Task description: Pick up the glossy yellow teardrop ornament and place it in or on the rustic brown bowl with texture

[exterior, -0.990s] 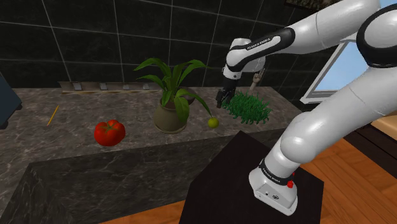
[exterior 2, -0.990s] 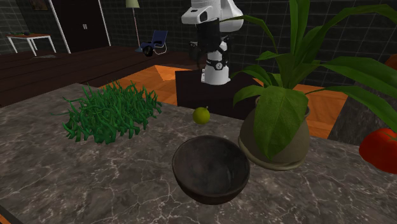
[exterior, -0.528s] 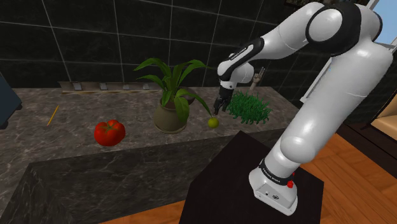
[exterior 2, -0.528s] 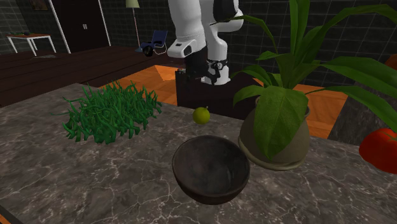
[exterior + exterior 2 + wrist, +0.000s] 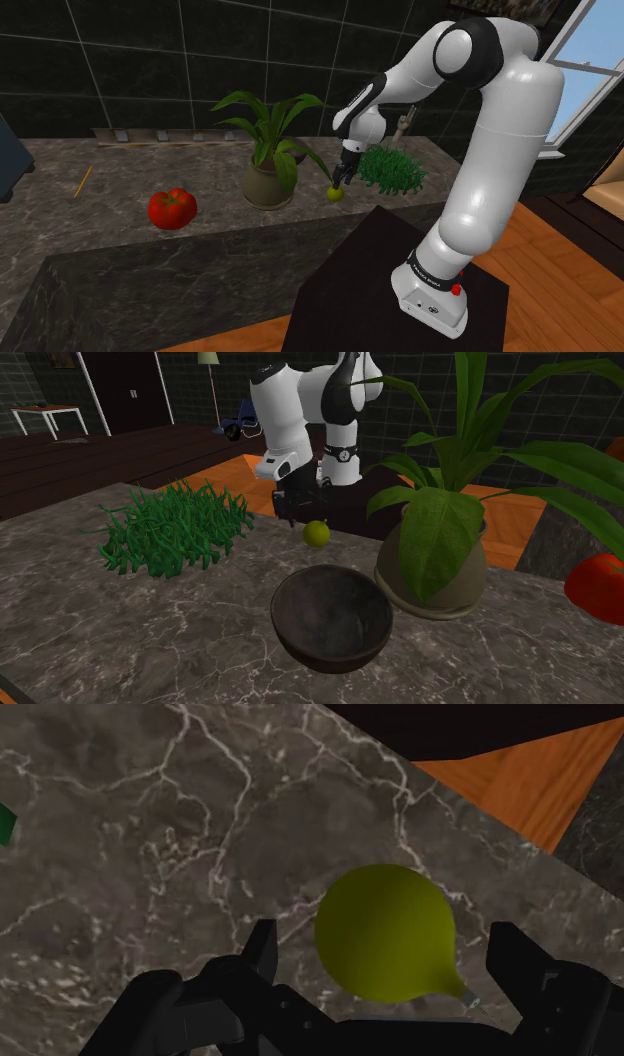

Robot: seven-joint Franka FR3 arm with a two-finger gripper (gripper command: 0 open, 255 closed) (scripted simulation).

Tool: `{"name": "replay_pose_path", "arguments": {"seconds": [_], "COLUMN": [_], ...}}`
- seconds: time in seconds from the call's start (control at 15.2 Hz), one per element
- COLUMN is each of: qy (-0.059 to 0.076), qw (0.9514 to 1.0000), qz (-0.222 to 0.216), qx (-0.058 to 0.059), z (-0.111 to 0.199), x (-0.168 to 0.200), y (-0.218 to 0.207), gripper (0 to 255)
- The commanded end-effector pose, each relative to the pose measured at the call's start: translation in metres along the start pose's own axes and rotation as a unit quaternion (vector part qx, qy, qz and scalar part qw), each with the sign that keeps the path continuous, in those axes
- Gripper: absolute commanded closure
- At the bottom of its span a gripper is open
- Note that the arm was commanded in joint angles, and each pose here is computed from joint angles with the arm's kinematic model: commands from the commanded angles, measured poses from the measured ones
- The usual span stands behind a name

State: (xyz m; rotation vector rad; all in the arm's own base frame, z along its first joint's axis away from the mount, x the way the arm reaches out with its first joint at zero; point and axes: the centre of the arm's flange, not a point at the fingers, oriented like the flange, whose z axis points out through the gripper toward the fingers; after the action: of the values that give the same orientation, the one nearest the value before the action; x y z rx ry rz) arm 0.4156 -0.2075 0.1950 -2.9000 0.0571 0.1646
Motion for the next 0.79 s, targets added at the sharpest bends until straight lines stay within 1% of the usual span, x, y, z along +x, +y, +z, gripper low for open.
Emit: {"name": "replay_pose_path", "arguments": {"seconds": [0.0, 0.13, 0.66, 0.73], "qy": [0.000, 0.000, 0.000, 0.000], "qw": [1.0000, 1.0000, 1.0000, 1.0000], "qz": [0.000, 0.000, 0.000, 0.000], "qx": [0.000, 0.000, 0.000, 0.000], "z": [0.012, 0.026, 0.026, 0.026], "x": [0.002, 0.002, 0.002, 0.002], "y": [0.000, 0.000, 0.000, 0.000], "gripper": [0, 0, 0, 255]}}
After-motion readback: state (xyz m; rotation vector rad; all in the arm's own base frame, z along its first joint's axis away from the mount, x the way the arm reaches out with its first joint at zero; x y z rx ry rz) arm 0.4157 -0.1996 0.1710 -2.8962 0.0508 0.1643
